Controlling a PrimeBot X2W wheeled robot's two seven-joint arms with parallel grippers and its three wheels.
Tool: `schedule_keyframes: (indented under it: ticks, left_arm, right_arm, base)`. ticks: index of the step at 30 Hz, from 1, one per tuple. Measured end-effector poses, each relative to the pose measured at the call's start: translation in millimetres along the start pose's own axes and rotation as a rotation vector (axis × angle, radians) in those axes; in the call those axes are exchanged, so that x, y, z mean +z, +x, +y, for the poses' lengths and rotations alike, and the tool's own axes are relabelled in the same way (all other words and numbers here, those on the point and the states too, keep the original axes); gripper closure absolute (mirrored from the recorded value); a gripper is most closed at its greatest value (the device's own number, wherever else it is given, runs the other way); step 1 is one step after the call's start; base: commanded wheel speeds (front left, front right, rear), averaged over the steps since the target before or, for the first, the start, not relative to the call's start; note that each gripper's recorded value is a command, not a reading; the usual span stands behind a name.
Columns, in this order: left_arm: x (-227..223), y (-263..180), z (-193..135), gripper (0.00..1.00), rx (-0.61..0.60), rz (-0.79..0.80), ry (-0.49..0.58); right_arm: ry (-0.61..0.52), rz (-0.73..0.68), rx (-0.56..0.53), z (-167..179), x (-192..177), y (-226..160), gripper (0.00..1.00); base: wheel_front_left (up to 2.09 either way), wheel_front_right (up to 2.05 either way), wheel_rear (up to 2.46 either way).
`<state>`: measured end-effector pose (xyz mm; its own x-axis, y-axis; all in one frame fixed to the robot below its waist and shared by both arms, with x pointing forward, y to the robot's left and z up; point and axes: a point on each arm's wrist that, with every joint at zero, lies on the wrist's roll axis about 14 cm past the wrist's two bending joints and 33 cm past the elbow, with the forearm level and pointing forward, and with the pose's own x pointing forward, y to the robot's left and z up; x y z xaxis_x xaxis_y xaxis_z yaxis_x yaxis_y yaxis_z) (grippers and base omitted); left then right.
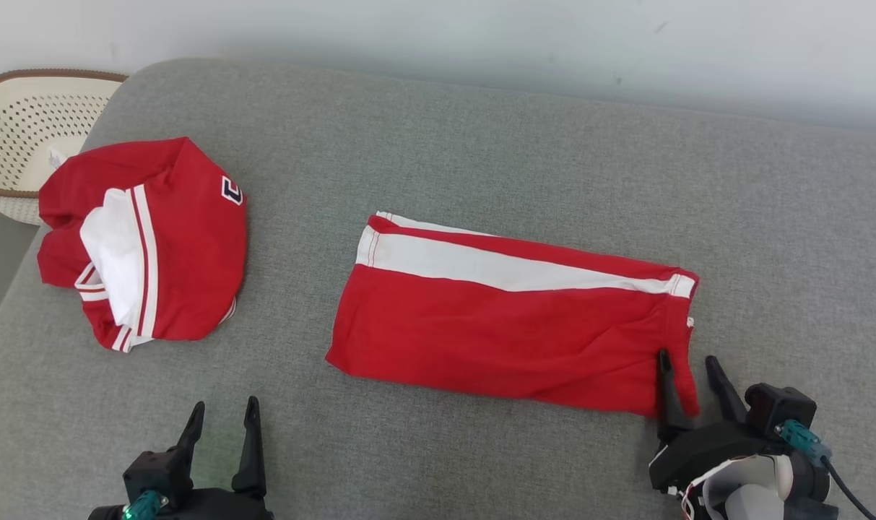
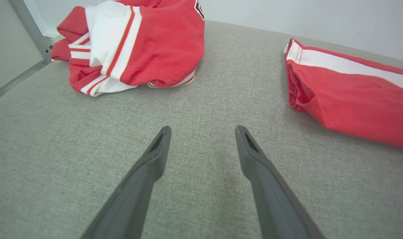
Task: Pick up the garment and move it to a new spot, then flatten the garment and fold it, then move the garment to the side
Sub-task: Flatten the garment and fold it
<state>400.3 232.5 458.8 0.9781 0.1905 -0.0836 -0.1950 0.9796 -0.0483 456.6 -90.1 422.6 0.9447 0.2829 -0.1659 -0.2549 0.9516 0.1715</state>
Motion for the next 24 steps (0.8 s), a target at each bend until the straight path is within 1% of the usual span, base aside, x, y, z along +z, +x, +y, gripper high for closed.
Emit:
schedule_keyframes:
  ticks: [8,9,10,11,12,16,19,21,24]
  left_arm:
    - [-0.9,-1.9,1.4,0.00,0.006,0.003,-0.003]
    - [-0.9,-2.2,1.9,0.00,0.007,0.003,-0.002]
    - [-0.7,-2.7,2.2,0.00,0.008,0.002,-0.002]
    - [-0.6,-3.3,2.7,0.00,0.009,0.002,-0.001]
    - [-0.6,-3.8,2.9,0.00,0.009,0.002,0.000]
    - [-0.8,-5.8,3.0,0.00,0.009,0.002,-0.001]
    - [-2.1,-8.6,1.1,0.00,0.004,0.005,-0.001]
    - [1.2,-8.0,-1.3,0.00,-0.002,-0.005,-0.003]
    - [3.9,-6.8,-7.1,0.00,-0.018,-0.014,-0.005]
  right_arm:
    - [0.036,0.051,0.033,11.7,-16.1,5.8,0.00]
    - [0.037,0.055,0.040,14.1,-16.9,7.2,0.18]
    - [0.040,0.057,0.049,17.3,-17.3,8.2,0.53]
    - [0.042,0.058,0.059,20.7,-17.6,8.8,0.69]
    - [0.048,0.057,0.063,22.5,-17.4,9.4,1.00]
    - [0.064,0.050,0.065,24.4,-14.5,10.4,1.00]
    - [0.074,0.029,0.049,18.3,-6.7,9.6,1.00]
    - [0.077,0.019,0.027,9.7,-3.4,6.8,1.00]
    - [0.058,0.009,-0.020,-12.9,0.6,-0.1,1.00]
  base:
    - [0.00,0.00,0.00]
    - [0.00,0.00,0.00]
    - [0.00,0.00,0.00]
    - [0.00,0.00,0.00]
    - [0.00,0.00,0.00]
    - [0.00,0.00,0.00]
    - [0.00,0.00,0.00]
    - [0.00,0.00,0.00]
    - [0.00,0.00,0.00]
